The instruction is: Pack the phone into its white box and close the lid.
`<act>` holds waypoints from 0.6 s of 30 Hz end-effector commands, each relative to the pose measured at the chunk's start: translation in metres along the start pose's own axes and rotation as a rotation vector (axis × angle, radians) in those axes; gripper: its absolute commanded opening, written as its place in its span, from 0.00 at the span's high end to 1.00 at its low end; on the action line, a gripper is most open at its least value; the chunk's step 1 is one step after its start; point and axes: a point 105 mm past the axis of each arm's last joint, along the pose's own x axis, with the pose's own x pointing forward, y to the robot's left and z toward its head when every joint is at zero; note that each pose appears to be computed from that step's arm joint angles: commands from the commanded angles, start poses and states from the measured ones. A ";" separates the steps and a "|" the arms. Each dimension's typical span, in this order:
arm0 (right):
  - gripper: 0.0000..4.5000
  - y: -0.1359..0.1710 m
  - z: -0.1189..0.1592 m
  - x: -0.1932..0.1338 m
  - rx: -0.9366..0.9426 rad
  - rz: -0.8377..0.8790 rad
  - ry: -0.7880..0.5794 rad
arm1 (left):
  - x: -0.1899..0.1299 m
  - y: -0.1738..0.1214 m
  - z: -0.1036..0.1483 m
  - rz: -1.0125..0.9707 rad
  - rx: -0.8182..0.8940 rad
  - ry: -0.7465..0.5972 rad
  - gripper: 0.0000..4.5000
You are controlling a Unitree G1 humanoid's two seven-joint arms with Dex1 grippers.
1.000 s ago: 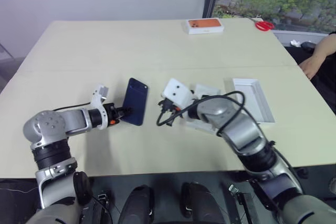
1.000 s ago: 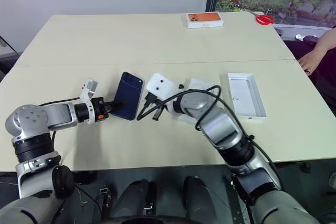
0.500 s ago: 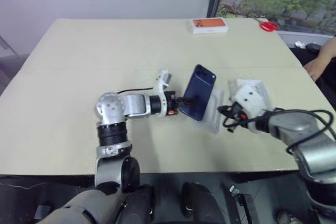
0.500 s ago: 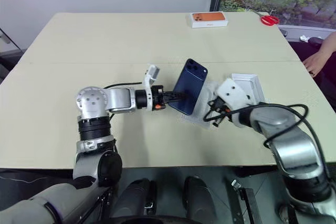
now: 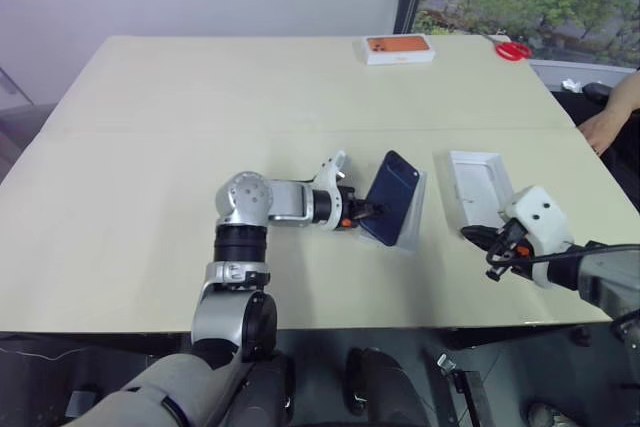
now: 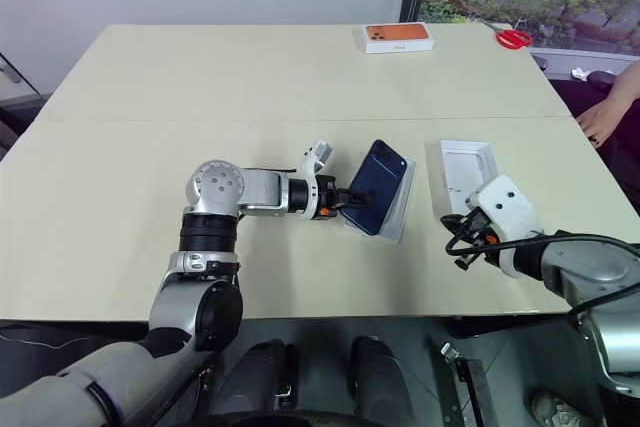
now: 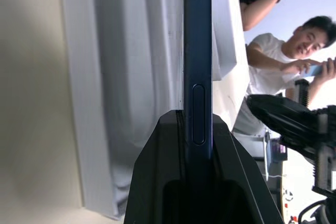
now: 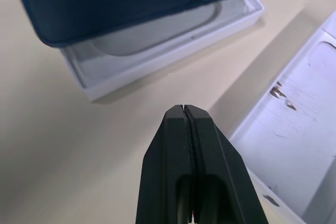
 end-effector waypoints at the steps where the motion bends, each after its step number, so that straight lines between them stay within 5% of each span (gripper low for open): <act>1: 1.00 0.005 0.016 -0.007 -0.038 0.021 -0.072 | 0.003 -0.018 0.011 -0.053 0.021 -0.031 1.00; 18: 1.00 0.006 0.019 -0.004 -0.040 0.030 -0.091 | 0.013 -0.017 0.002 -0.030 -0.009 0.012 1.00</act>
